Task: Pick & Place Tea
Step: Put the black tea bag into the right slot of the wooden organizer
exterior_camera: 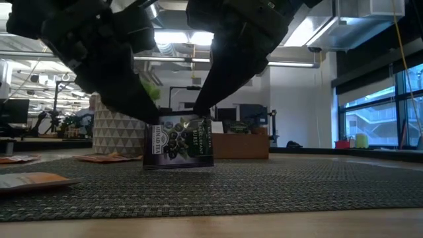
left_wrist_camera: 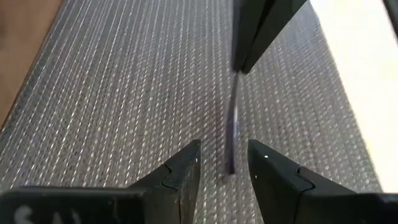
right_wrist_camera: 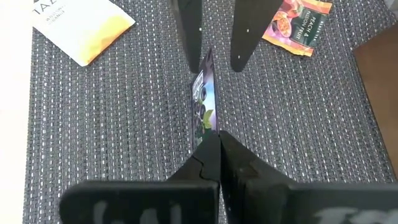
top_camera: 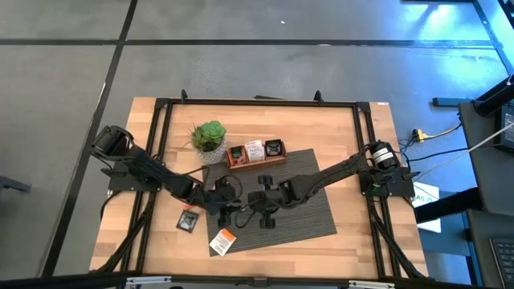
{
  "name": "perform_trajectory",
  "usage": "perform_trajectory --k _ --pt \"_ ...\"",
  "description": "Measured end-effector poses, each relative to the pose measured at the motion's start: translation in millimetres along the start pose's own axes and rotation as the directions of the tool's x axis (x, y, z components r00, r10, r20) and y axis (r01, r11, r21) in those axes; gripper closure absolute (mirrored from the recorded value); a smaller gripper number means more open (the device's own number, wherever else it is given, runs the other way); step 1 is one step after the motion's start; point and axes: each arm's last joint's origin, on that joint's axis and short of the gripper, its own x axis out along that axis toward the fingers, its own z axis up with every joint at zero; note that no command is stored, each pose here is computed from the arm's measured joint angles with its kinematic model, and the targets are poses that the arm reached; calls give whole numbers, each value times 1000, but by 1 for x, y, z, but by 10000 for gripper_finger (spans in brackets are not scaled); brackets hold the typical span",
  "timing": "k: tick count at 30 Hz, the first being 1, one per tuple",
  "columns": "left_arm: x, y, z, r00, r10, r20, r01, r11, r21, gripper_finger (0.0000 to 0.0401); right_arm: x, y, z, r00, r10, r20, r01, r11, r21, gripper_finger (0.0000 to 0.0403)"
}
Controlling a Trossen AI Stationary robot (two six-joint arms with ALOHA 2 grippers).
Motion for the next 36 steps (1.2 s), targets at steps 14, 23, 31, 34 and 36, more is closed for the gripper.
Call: perform_trajectory --k 14,23,31,34,36 --pt "2 -1 -1 1000 -25 -11 26 999 26 337 0 0 0 1000 0 -1 0 1000 -2 402" --pt "2 -1 -1 1000 -24 -13 25 999 28 397 0 0 0 1000 1 2 -1 999 -36 384" --pt "2 -1 -2 1000 -22 -16 23 999 29 398 0 -1 0 1000 -20 5 20 998 -51 287" --pt "1 -1 -2 1000 -23 -18 23 999 31 399 -2 -2 1 998 -55 8 56 997 -57 257" --pt "1 -1 -2 999 -27 -21 28 999 31 398 -6 -1 2 998 -59 18 60 996 -62 244"
